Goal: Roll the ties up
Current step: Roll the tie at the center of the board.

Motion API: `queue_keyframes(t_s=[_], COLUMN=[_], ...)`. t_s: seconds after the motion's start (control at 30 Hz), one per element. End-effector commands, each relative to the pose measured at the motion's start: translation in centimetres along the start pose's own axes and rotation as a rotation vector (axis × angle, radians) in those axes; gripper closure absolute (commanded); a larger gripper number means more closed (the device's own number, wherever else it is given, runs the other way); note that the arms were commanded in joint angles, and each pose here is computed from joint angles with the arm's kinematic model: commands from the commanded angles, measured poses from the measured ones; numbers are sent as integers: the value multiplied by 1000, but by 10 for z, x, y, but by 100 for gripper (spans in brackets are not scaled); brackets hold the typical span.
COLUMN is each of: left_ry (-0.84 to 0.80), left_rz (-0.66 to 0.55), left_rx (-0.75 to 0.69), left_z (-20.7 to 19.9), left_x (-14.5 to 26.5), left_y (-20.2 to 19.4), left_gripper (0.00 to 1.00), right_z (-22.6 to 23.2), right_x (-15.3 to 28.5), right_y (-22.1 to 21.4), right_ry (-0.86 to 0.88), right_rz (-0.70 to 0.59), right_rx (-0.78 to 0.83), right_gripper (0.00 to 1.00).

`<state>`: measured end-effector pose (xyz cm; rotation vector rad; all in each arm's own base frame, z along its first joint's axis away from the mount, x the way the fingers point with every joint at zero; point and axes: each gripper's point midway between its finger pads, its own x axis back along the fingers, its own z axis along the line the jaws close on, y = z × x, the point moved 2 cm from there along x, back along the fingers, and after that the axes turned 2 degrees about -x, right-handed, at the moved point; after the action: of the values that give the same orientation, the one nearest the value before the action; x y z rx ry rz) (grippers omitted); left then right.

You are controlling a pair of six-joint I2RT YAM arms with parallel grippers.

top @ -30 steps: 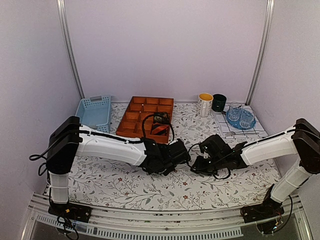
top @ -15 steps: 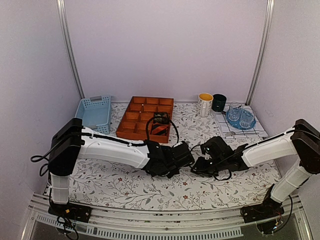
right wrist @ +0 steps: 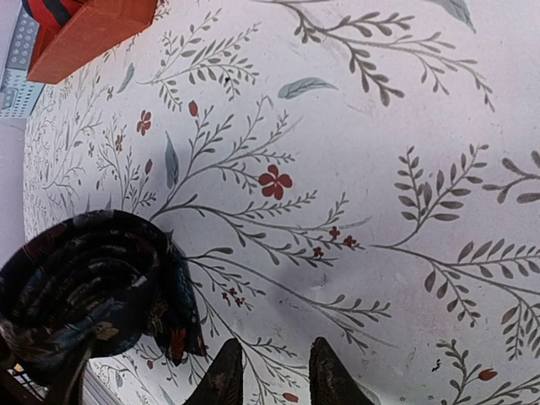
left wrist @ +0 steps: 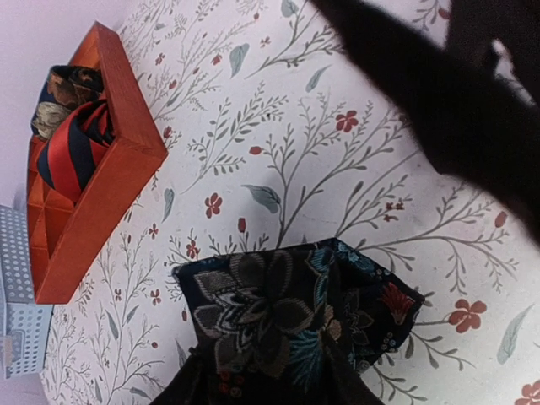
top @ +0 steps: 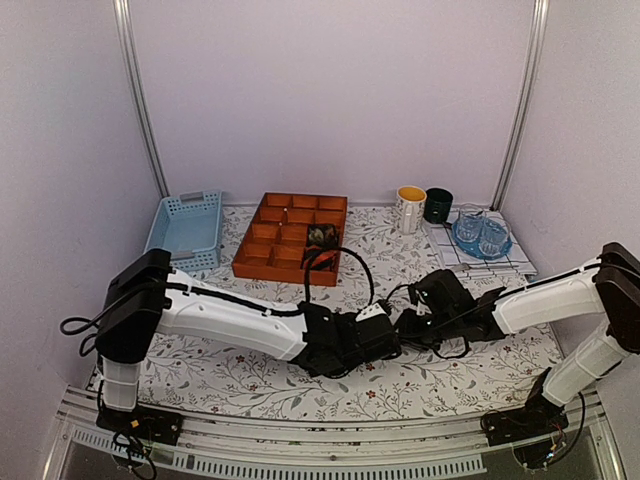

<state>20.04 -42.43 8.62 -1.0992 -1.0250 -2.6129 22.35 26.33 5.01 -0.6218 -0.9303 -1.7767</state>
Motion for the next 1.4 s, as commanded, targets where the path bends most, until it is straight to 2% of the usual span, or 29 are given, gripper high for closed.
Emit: queue_keyframes(t_s=[0.0, 0.3, 0.53, 0.9, 0.97, 1.13, 1.37], left_ry=[30, 64, 9, -62, -73, -85, -160], left_rz=[-27, -36, -48, -83, -91, -87, -120], left_rx=[-77, -214, -188, -59, -31, 22, 174], left_z=[-23, -59, -65, -37, -30, -16, 19], left_x=[6, 7, 17, 37, 41, 43, 59], left_y=[2, -10, -11, 7, 9, 7, 15], left_gripper=[66, 63, 39, 10, 0, 0, 0], right_z=[5, -11, -12, -10, -9, -7, 4], right_x=[24, 34, 38, 43, 43, 44, 52], right_y=[19, 28, 29, 31, 30, 31, 36], right_ry=[35, 5, 6, 12, 14, 19, 60], right_rz=[-83, -125, -132, -136, -133, -133, -142], right_rx=[-29, -62, -66, -63, -64, -60, -44], right_gripper=[73, 72, 71, 70, 70, 69, 68])
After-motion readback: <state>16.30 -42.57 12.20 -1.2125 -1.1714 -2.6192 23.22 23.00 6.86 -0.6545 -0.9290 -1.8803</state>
